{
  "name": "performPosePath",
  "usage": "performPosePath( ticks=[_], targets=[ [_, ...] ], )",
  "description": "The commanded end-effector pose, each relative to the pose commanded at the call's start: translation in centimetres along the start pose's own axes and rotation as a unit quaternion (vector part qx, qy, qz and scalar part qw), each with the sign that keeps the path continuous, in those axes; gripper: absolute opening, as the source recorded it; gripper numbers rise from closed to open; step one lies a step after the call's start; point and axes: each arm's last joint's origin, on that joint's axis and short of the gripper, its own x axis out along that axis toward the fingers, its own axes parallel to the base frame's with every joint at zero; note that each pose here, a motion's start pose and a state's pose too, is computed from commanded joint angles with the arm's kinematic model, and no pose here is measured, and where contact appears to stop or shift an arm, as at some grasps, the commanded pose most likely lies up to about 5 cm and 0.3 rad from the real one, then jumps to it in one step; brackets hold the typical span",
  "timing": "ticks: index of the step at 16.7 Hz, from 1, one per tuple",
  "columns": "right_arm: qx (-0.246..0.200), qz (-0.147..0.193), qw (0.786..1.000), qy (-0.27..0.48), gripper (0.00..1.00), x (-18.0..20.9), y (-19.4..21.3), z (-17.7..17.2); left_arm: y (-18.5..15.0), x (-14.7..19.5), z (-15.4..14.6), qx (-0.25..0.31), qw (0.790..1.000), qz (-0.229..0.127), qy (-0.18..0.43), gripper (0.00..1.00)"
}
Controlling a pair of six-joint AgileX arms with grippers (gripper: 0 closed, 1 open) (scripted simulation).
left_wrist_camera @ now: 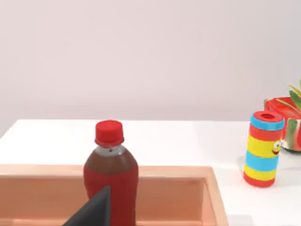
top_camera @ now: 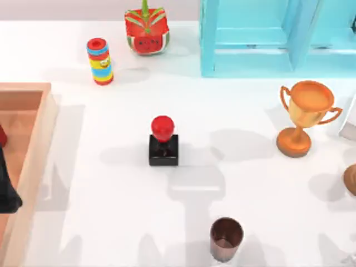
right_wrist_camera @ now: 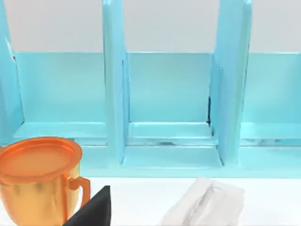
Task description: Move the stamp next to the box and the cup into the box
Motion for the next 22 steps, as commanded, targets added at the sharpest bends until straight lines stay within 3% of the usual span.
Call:
performPosePath(
  ticks=[6,12,16,22],
  targets=[
    [0.0,0.0,1.0,0.0,1.0,0.0,0.0,0.0,-0.2,0.1,1.5,-0.016,0.999,-0.01,0.035,1.0],
    [0.0,0.0,1.0,0.0,1.0,0.0,0.0,0.0,-1.2,2.5,6.9,-0.064,0.978,-0.028,0.196,1.0],
    [0.0,0.0,1.0,0.0,1.0,0.0,0.0,0.0,-3.0,6.9,10.6,-0.082,0.935,-0.03,0.344,1.0],
    [0.0,0.0,1.0,0.0,1.0,0.0,0.0,0.0,-8.9,16.5,12.4,-0.063,0.831,-0.017,0.553,1.0]
  ],
)
